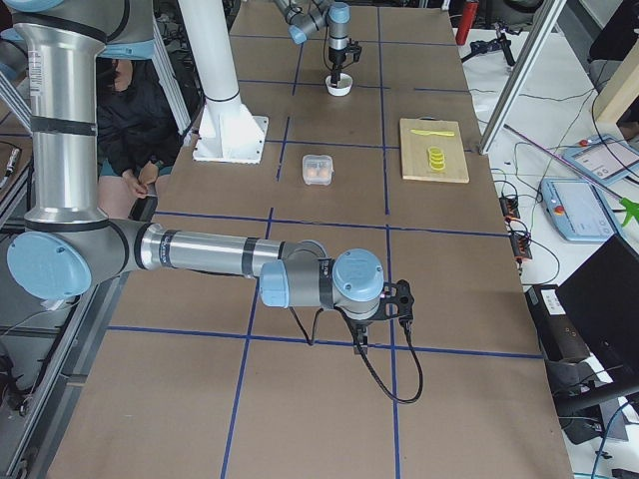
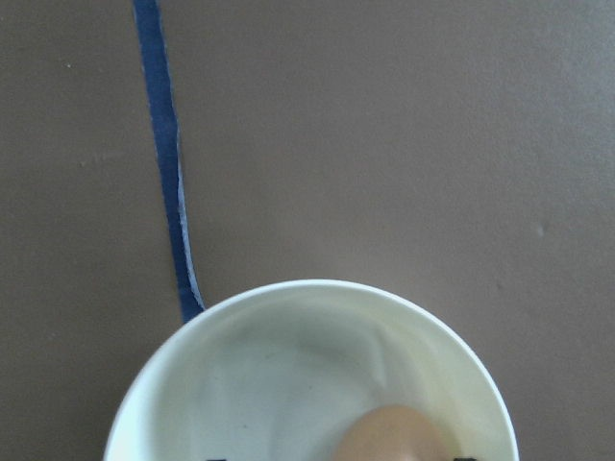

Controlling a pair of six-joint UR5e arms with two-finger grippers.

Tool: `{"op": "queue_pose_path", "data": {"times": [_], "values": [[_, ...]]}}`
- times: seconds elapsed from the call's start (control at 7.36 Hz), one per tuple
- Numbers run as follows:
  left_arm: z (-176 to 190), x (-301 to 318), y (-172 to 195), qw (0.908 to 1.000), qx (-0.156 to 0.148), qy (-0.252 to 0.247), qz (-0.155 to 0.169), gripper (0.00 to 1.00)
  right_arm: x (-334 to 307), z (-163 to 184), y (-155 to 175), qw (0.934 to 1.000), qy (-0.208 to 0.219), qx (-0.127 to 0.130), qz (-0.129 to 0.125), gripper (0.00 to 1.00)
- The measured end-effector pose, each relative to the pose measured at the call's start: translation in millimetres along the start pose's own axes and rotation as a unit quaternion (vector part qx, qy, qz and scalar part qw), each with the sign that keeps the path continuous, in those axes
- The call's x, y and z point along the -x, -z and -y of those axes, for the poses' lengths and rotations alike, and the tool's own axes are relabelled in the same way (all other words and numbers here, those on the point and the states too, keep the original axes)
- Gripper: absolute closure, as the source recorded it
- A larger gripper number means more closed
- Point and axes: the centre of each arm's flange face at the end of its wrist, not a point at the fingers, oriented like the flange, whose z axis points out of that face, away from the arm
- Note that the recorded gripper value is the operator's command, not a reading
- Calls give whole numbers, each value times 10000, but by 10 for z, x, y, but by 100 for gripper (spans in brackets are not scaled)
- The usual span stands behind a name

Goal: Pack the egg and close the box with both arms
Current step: 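Lower the left gripper into the bowl and close it on the egg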

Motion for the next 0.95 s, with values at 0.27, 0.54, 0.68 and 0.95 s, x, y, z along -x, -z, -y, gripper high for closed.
{"op": "queue_pose_path", "data": {"times": [0.27,0.54,0.68,0.95], "values": [[-43,-8,-40,10000,59,-8,20,17,7,2,6,10000,6,-6,0,0],[-57,-23,-41,10000,71,-18,13,25,30,7,28,10000,21,-26,-1,0],[-59,-30,-38,10000,70,-23,8,29,36,6,33,10000,24,-30,-1,0],[-58,-44,-33,10000,66,-30,-2,33,36,4,32,10000,23,-29,-1,0]]}}
